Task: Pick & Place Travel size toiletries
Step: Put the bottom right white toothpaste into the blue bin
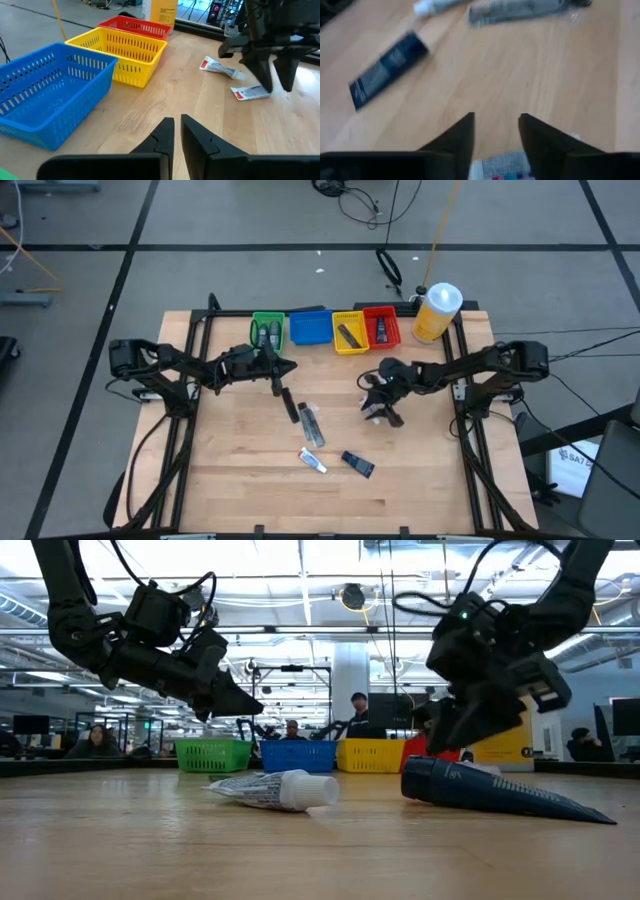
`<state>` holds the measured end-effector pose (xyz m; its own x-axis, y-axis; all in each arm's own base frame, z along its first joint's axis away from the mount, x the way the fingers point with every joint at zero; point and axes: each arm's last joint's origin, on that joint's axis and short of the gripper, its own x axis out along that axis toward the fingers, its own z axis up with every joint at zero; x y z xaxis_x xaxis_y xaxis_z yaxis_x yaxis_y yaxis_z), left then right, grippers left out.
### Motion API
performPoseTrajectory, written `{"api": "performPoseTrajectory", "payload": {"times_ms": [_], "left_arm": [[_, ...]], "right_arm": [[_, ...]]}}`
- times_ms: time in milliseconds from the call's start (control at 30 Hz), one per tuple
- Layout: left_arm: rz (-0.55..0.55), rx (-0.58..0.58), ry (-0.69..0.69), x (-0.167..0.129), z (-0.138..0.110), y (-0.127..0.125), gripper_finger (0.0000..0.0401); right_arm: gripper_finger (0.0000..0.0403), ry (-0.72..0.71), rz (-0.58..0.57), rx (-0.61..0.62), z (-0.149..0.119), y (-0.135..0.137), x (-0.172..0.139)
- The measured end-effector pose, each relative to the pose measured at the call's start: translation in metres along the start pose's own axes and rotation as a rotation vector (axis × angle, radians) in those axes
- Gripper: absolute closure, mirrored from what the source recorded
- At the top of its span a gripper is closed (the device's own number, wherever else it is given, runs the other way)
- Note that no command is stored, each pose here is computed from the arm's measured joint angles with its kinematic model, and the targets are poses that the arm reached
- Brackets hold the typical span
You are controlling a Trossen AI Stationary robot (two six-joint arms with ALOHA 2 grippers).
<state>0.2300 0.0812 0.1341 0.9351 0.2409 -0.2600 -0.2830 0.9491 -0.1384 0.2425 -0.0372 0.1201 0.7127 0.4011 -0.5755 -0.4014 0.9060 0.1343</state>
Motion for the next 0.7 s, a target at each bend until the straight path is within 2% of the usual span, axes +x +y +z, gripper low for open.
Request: {"api": "performPoseTrajectory", "payload": {"times_ms": [167, 267, 333, 500, 700], "left_arm": [[0.0, 0.003, 0.0, 0.0, 0.0, 0.0, 0.0375], [0.001, 0.002, 0.0, 0.0, 0.0, 0.0, 0.0382], [0.001, -0.009, 0.0, 0.0, 0.0, 0.0, 0.0388], [0.001, -0.018, 0.006, 0.0, -0.001, 0.0, 0.0399], [-0.001, -0.023, 0.013, 0.0, -0.001, -0.001, 0.0381]], "right_arm": [[0.0175, 0.035, 0.027, -0.079, -0.007, 0.001, 0.009], [0.0152, 0.023, 0.017, -0.105, -0.007, -0.001, 0.011], [0.0146, -0.008, -0.028, -0.101, -0.001, -0.002, 0.01], [0.0144, 0.056, -0.257, 0.006, 0.007, 0.004, 0.003], [0.0144, 0.162, -0.371, 0.193, 0.006, 0.031, 0.004]]}}
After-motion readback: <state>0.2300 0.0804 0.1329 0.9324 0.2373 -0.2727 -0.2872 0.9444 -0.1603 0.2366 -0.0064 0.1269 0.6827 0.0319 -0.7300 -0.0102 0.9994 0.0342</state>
